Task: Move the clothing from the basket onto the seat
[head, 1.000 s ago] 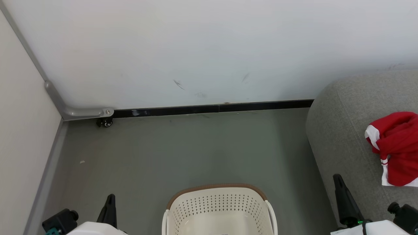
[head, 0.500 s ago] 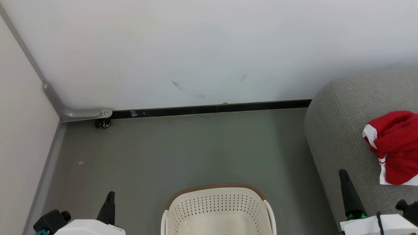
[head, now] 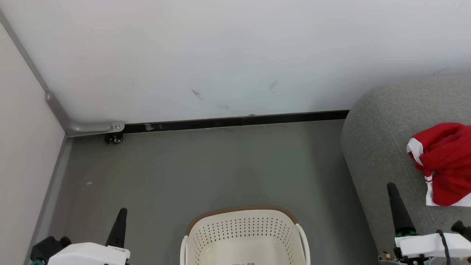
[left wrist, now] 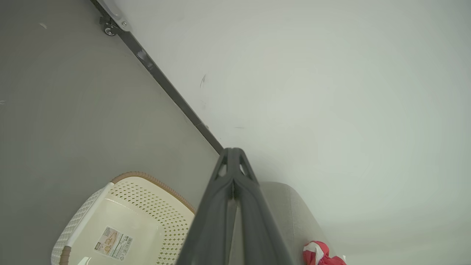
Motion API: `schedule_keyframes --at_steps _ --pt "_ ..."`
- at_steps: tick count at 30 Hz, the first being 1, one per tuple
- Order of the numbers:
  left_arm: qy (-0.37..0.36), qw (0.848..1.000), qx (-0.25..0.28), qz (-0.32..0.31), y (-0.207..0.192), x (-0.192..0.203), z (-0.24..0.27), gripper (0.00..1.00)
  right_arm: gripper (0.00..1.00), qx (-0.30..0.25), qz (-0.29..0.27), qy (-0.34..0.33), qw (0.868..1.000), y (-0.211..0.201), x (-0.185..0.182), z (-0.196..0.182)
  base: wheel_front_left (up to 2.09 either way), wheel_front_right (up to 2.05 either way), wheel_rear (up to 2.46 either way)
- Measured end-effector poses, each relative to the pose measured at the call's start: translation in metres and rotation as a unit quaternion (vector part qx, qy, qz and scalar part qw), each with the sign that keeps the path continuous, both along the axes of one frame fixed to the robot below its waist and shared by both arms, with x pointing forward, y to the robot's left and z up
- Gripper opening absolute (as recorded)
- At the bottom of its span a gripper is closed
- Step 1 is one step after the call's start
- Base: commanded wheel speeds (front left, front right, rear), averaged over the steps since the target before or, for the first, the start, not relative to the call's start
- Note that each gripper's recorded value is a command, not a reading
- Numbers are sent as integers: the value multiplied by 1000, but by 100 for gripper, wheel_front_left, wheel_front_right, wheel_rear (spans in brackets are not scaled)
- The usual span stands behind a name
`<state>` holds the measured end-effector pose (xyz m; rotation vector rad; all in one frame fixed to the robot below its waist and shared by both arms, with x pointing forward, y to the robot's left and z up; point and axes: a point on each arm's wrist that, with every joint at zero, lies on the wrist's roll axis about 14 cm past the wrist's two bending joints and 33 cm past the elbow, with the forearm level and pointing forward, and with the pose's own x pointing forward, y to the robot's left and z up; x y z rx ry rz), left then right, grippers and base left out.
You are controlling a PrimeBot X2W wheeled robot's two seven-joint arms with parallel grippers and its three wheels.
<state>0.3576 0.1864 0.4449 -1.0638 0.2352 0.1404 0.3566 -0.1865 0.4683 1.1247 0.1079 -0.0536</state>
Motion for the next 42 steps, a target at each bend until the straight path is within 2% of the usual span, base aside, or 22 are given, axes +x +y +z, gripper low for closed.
schedule_keyframes --at_steps 17,32,42 --pt "-35 990 -133 17 0 10 15 0 0 120 -24 -7 992 -9 9 6 0 0 0" --pt "-74 966 -244 33 4 17 30 0 0 222 -43 -21 974 -18 17 14 0 0 0" --pt "-78 965 -248 33 3 19 33 0 0 226 -45 -20 973 -18 17 13 0 0 0"
